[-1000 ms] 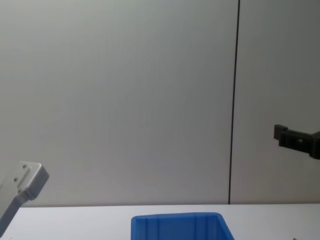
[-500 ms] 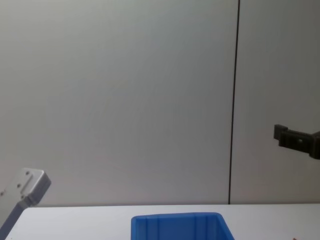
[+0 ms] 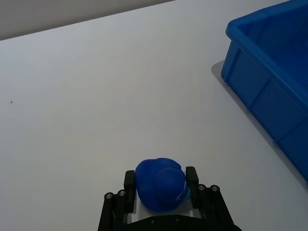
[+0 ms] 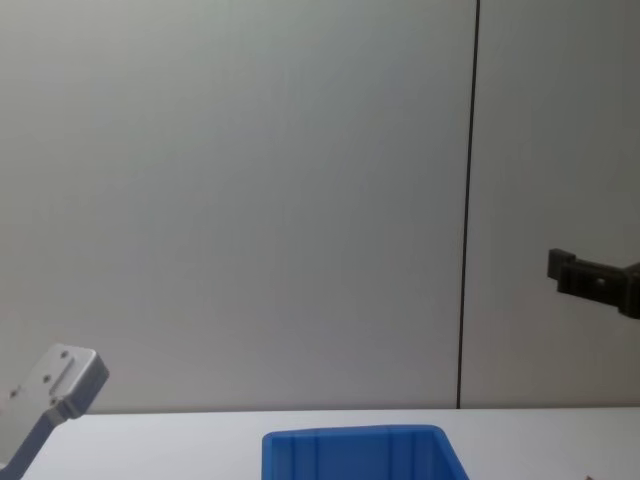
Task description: Pick up the two dolls from the table and place them into the box.
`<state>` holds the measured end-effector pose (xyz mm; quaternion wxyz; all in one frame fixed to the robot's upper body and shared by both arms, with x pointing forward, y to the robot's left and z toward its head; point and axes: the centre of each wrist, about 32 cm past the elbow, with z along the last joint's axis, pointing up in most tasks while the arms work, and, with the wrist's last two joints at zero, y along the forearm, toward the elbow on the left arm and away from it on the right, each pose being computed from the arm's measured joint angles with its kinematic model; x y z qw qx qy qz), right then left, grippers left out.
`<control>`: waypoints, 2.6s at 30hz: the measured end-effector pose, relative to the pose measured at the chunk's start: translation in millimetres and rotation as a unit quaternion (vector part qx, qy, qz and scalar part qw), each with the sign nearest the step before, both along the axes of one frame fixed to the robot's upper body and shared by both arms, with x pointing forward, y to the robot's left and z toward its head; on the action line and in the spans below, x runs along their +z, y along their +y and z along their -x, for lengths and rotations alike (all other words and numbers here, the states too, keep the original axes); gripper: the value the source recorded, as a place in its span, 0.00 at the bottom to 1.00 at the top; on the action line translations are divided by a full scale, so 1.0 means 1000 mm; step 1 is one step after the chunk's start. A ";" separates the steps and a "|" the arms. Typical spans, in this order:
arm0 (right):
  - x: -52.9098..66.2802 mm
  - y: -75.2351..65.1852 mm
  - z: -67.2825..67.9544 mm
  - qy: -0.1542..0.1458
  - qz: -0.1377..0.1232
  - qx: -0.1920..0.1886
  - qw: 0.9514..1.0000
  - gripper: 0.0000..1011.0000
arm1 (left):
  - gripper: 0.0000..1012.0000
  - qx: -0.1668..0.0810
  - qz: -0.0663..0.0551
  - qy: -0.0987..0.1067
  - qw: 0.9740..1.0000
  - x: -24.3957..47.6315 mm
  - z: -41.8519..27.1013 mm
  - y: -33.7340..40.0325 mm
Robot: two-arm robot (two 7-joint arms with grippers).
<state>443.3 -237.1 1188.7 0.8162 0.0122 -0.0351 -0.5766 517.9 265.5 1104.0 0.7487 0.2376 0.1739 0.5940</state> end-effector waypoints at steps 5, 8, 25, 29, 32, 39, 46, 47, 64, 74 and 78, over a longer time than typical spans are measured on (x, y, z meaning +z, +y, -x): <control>0.000 0.000 0.000 0.000 0.000 0.000 1.000 0.99 | 0.60 -0.003 -0.004 0.000 1.000 -0.0011 -0.0028 -0.0003; 0.000 0.000 0.000 0.000 0.000 0.000 1.000 0.99 | 0.58 -0.004 -0.006 0.001 1.000 -0.0018 -0.0039 -0.0005; 0.000 0.000 0.000 0.000 0.000 0.000 1.000 0.99 | 0.47 -0.009 -0.024 -0.023 0.999 0.0039 -0.0038 -0.0019; 0.000 0.000 0.000 0.000 0.000 0.000 1.000 0.99 | 0.44 -0.015 -0.029 -0.048 0.998 0.0124 -0.0022 -0.0027; 0.000 0.000 0.000 0.000 0.000 0.000 1.000 0.99 | 0.42 -0.020 -0.031 -0.066 0.997 0.0183 -0.0014 -0.0033; 0.000 0.000 0.000 0.000 0.000 0.000 1.000 0.99 | 0.38 -0.036 -0.034 -0.108 0.993 0.0314 -0.0002 -0.0058; 0.000 0.000 0.000 0.000 0.000 0.000 1.000 0.99 | 0.34 -0.062 -0.025 -0.141 0.988 0.0405 -0.0006 -0.0085; 0.000 0.000 0.000 0.000 0.000 0.000 1.000 0.99 | 0.33 -0.070 -0.021 -0.149 0.986 0.0425 -0.0013 -0.0090; 0.000 0.000 0.000 0.000 0.000 0.000 1.000 0.99 | 0.28 -0.172 0.032 -0.196 0.965 0.0542 -0.0184 -0.0209; 0.000 0.000 0.000 0.000 0.000 0.000 1.000 0.99 | 0.47 -0.237 0.061 -0.195 0.950 0.0565 -0.0377 -0.0318; 0.000 0.000 0.000 0.000 0.000 0.000 1.000 0.99 | 0.59 -0.255 0.068 -0.191 0.945 0.0570 -0.0455 -0.0354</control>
